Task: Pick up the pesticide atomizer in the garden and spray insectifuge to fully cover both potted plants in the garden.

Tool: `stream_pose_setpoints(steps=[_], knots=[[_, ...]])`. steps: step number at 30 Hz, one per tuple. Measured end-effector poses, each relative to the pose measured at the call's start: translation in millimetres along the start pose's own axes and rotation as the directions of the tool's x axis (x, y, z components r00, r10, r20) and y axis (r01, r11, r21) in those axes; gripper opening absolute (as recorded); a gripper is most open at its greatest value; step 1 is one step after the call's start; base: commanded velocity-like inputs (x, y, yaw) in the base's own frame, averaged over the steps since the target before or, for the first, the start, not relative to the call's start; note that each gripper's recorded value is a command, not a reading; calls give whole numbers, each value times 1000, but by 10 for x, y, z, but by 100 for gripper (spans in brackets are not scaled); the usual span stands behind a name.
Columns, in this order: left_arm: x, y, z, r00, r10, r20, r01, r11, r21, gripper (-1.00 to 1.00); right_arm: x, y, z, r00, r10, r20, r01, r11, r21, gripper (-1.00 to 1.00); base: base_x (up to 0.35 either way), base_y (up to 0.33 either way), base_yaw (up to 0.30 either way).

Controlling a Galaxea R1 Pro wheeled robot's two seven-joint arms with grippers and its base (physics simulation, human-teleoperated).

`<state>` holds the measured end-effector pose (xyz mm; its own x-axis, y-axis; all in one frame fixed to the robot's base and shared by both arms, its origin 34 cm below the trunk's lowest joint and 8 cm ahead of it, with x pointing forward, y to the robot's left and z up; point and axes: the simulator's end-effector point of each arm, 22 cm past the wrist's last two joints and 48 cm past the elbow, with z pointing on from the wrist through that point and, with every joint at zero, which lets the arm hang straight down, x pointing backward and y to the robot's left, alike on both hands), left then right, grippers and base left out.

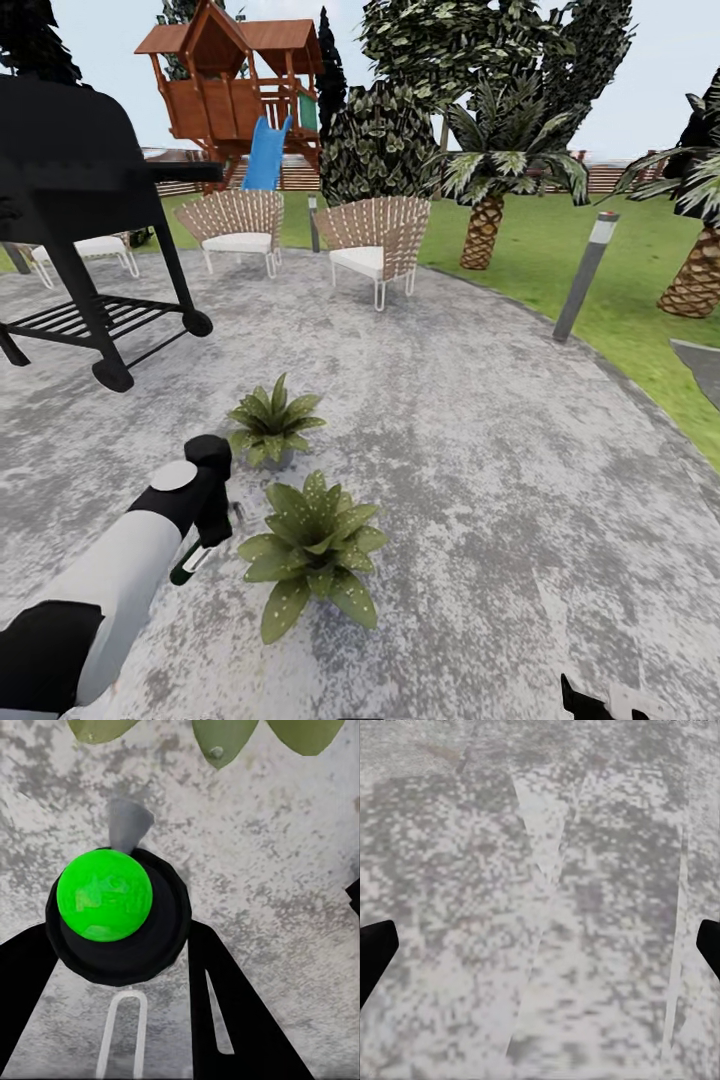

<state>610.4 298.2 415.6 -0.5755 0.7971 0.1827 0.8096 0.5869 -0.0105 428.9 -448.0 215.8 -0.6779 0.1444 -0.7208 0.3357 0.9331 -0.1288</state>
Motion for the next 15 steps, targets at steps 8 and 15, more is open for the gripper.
stream_pose_setpoints(steps=[8, 15], knots=[[151, -66, 162, 1000, -12, -25, 12, 1000, 20, -100, 3, 14, -1, 1000, 0, 0, 0, 1000, -3, 100, 0, 0, 241], [34, -308, 288, 1000, 15, -22, -14, 999, 52, -100, 4, -4, -1, 1000, -3, -1, 3, 1000, -1, 100, 0, -65, 23]])
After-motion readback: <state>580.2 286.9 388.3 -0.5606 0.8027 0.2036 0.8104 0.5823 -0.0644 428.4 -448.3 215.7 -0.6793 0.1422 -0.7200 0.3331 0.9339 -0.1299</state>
